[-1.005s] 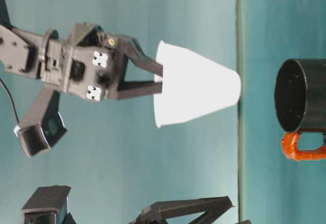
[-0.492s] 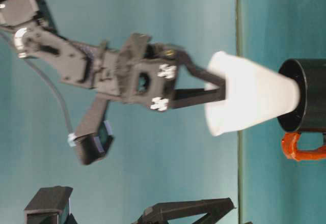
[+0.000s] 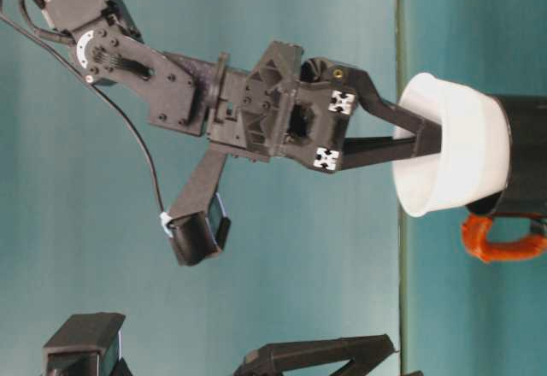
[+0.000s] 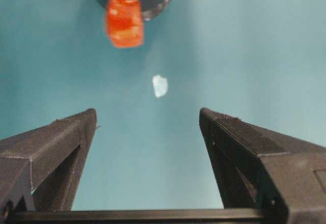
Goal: Put the paper cup into the moved red handle cup holder.
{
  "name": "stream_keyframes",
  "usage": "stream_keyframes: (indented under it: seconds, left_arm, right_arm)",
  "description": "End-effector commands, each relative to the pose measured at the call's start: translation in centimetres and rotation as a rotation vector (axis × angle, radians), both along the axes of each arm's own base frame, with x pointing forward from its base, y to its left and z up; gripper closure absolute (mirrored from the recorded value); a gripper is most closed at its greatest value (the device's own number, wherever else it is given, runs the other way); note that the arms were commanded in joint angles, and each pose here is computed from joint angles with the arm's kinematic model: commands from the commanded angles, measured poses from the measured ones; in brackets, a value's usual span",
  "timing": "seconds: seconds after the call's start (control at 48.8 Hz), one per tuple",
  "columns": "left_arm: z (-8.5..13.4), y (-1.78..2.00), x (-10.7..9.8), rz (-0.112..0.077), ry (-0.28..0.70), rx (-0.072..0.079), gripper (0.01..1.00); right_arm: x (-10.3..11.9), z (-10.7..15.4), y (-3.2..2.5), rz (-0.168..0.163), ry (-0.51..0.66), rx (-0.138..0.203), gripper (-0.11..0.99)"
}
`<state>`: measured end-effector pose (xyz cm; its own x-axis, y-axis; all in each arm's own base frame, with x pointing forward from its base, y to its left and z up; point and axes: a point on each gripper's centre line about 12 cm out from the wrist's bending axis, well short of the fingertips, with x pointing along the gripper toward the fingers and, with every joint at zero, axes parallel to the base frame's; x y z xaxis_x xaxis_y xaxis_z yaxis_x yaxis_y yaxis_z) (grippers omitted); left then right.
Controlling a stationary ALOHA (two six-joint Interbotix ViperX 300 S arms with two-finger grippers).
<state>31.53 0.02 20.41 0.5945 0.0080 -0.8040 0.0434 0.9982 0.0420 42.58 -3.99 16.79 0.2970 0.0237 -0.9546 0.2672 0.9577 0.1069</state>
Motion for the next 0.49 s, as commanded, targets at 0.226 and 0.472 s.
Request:
stream_keyframes:
  seconds: [0.226,0.472]
  left_arm:
    - [0.49,-0.1,0.28,0.011,-0.023,-0.011,0.108]
    - [0.54,-0.15,0.27,0.011,-0.025,-0.012,0.108]
  right_arm:
    - [0.64,0.2,0.61,0.021,-0.019,-0.003,0.99]
    - [0.66,0.21,0.95,0.027,-0.019,-0.001,0.99]
